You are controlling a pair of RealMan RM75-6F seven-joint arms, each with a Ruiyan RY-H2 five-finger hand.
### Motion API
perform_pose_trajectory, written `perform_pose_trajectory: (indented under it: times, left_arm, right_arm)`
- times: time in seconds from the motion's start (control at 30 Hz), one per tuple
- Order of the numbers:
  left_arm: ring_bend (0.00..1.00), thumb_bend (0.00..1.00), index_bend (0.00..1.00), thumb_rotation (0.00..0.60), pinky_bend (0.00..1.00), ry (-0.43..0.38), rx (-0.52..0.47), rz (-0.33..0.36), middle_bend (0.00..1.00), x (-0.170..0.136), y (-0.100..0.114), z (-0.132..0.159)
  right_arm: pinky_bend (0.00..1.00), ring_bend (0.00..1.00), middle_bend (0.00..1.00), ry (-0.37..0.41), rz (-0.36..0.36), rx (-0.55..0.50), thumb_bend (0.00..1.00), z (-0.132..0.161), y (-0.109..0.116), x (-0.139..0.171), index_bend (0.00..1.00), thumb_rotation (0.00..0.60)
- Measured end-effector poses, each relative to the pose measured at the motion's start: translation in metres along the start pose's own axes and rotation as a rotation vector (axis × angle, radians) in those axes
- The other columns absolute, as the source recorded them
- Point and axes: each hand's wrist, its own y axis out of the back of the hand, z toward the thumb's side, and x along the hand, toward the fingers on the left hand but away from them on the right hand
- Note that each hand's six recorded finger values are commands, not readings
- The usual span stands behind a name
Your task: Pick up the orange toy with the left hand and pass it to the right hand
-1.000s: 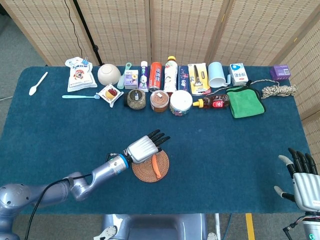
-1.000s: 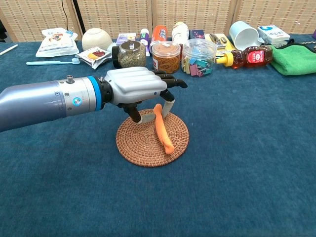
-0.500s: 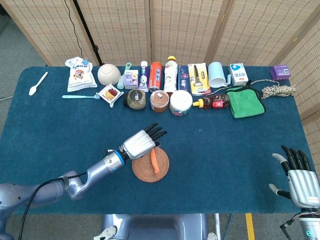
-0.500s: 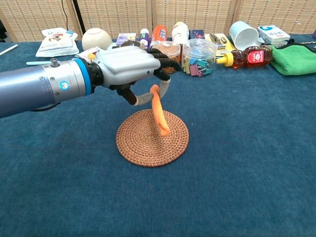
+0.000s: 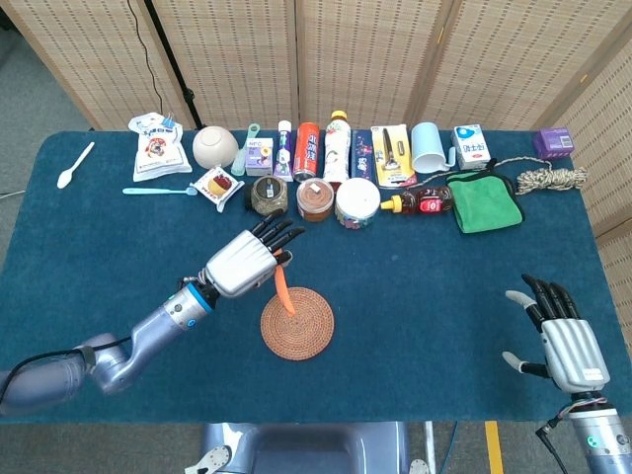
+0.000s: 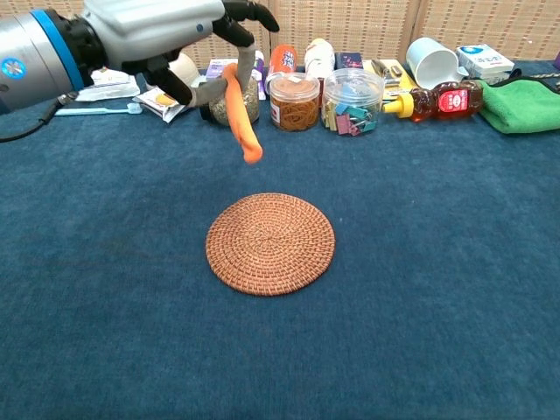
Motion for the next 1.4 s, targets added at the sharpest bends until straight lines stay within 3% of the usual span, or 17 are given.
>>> perform_pose_trajectory:
  times: [0.33,0.63,0.83,0.97,1.4]
  left_arm:
    - [0.11,0.5,0.66,0.6,0.03,0.014,0.05,0.059,0.14,-0.019,0.039,-0.016]
    - [0.11,0.5,0.66,0.6,0.03,-0.01,0.129,0.12,0.14,-0.025,0.069,-0.018]
    - [0.11,0.5,0.66,0.6,0.03,-0.057,0.197,0.162,0.14,-0.029,0.082,-0.013]
    - [0.11,0.5,0.66,0.6,0.03,-0.097,0.228,0.19,0.14,-0.031,0.091,-0.006]
    - [0.11,0.5,0.66,0.6,0.03,-0.187,0.286,0.229,0.14,-0.033,0.097,0.022]
  right_arm:
    - [0.08,0.09,0.11,0.066,0.058,-0.137,0.0,0.022,-0.007,-0.018,0.25,0.6]
    - [0.08,0.09,0.13,0.116,0.166,-0.39,0.0,0.049,-0.018,-0.036,0.29,0.6]
    - [0.08,0.09,0.14,0.147,0.29,-0.587,0.0,0.073,-0.035,-0.046,0.32,0.6]
    - [0.08,0.09,0.14,0.176,0.424,-0.73,0.0,0.099,-0.055,-0.055,0.37,0.6]
    - [0.07,0.05,0.14,0.193,0.664,-1.051,0.0,0.155,-0.086,-0.077,0.38,0.6]
